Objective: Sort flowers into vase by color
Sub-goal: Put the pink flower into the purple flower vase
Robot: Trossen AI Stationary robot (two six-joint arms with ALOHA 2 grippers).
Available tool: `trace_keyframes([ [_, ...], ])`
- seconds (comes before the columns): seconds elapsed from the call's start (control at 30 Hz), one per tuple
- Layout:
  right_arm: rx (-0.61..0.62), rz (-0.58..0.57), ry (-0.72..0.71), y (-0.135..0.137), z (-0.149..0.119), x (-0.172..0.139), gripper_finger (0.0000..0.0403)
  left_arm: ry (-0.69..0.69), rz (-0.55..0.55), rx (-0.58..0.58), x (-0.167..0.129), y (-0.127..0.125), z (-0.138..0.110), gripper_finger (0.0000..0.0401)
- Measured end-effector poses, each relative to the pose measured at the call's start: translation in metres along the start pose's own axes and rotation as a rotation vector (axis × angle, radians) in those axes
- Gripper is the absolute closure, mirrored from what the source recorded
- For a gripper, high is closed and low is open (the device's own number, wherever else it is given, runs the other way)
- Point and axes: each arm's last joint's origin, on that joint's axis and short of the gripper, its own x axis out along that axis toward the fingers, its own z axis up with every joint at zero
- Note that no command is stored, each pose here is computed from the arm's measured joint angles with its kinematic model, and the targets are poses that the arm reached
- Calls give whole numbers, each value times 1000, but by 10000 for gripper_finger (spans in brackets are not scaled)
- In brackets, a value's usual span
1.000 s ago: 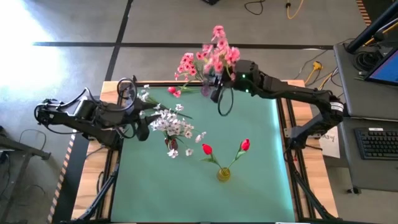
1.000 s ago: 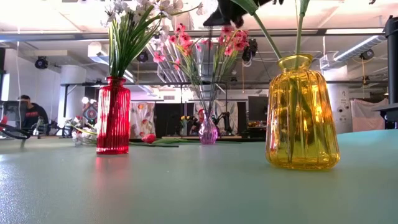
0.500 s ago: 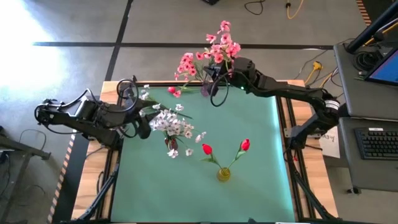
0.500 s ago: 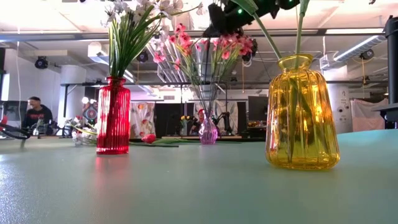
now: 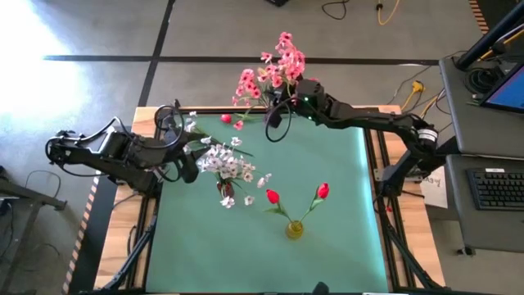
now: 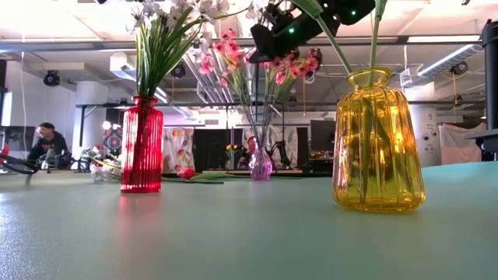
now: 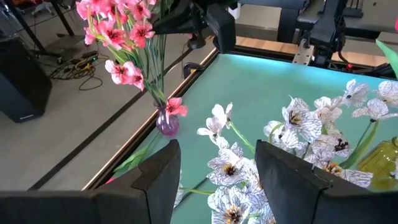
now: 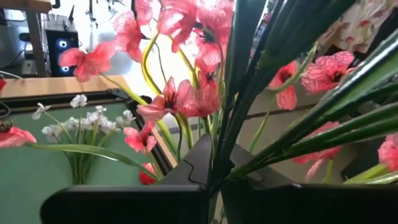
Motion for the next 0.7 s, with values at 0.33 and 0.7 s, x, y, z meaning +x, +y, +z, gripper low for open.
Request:
trace_keyframes([
  [0.33, -8, -6, 35, 4, -12, 13, 390, 5, 2, 5, 0, 0, -1, 208],
  [0.7, 34, -97, 43, 2, -13, 14, 390, 22, 8, 19, 1, 0, -3, 208],
])
